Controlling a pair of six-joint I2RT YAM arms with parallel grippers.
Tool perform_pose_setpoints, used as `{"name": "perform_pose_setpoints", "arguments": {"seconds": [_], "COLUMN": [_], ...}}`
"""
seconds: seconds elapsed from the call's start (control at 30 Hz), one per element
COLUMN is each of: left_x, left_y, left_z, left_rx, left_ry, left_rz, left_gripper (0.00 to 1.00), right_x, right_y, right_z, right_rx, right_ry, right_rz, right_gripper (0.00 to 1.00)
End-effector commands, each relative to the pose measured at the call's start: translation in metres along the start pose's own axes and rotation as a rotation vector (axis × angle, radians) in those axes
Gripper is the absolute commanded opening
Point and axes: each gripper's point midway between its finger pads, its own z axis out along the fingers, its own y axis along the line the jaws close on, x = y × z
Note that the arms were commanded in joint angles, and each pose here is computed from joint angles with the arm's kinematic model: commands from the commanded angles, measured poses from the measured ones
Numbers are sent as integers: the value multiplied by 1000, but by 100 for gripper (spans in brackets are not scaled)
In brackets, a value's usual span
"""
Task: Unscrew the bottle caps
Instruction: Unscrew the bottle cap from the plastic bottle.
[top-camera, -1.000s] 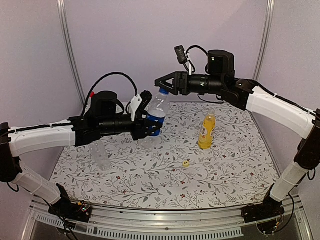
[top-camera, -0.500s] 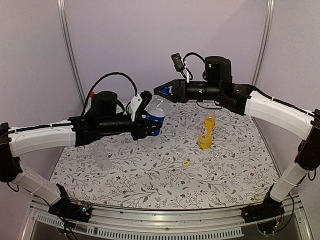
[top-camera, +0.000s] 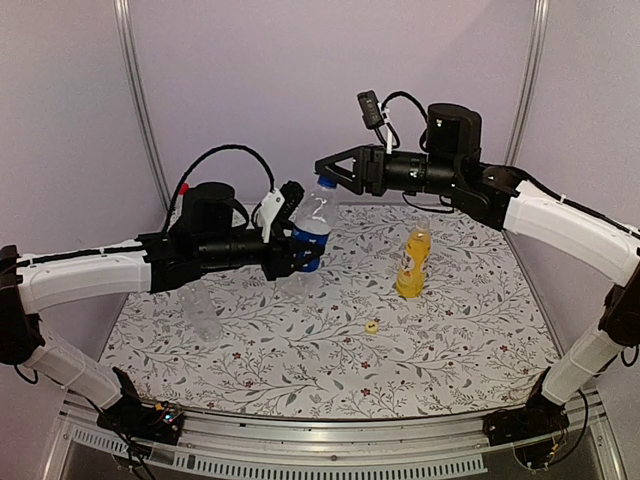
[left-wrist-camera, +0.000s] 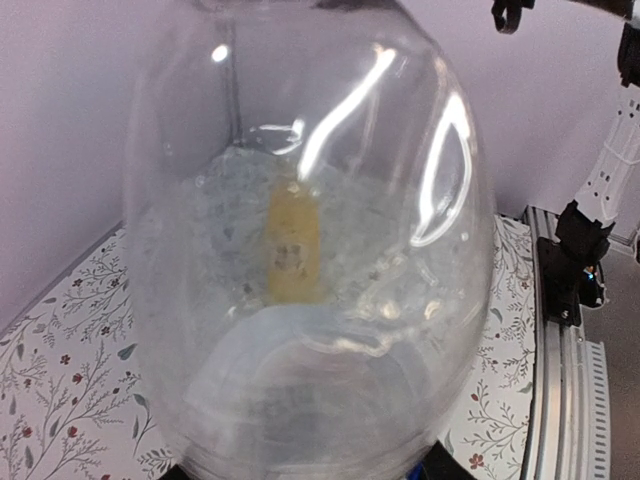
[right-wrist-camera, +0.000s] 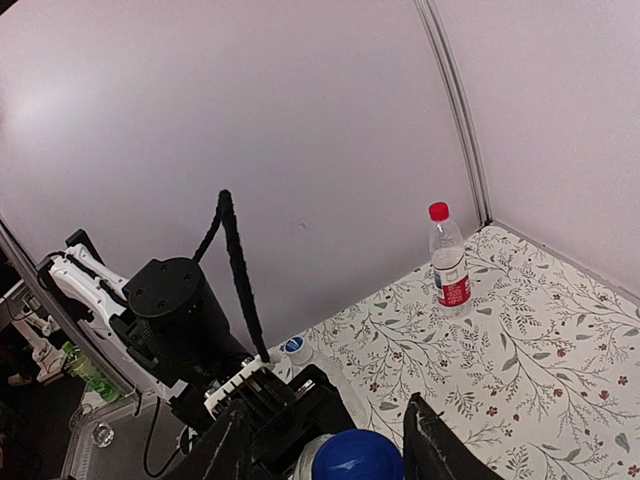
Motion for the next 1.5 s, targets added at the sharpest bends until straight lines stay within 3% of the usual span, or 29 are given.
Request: {"name": "perform_pose_setpoints", "arguments": {"seconds": [0.0, 0.53, 0.83, 1.27, 1.47], "left_x": [-2, -5, -6, -4, -4], "left_y": [4, 3, 3, 4, 3], "left_z": [0, -3, -3, -3, -2], "left_rx": [-9, -11, -11, -13, -11], "left_ry": [-7, -16, -18, -15, -13], "left_rz": [3, 9, 8, 11, 11], "left_gripper": [41, 41, 41, 41, 41], "right_x": [-8, 8, 8, 20, 18], "right_y": [7, -8, -10, -27, -24], "right_z": [-5, 7, 7, 7, 7], "right_rx": [-7, 20, 26, 59, 48], "right_ry": [-24, 15, 14, 47, 42], "right_rz": [-23, 6, 5, 34, 34], "right_gripper": [49, 50, 42, 43, 37]}}
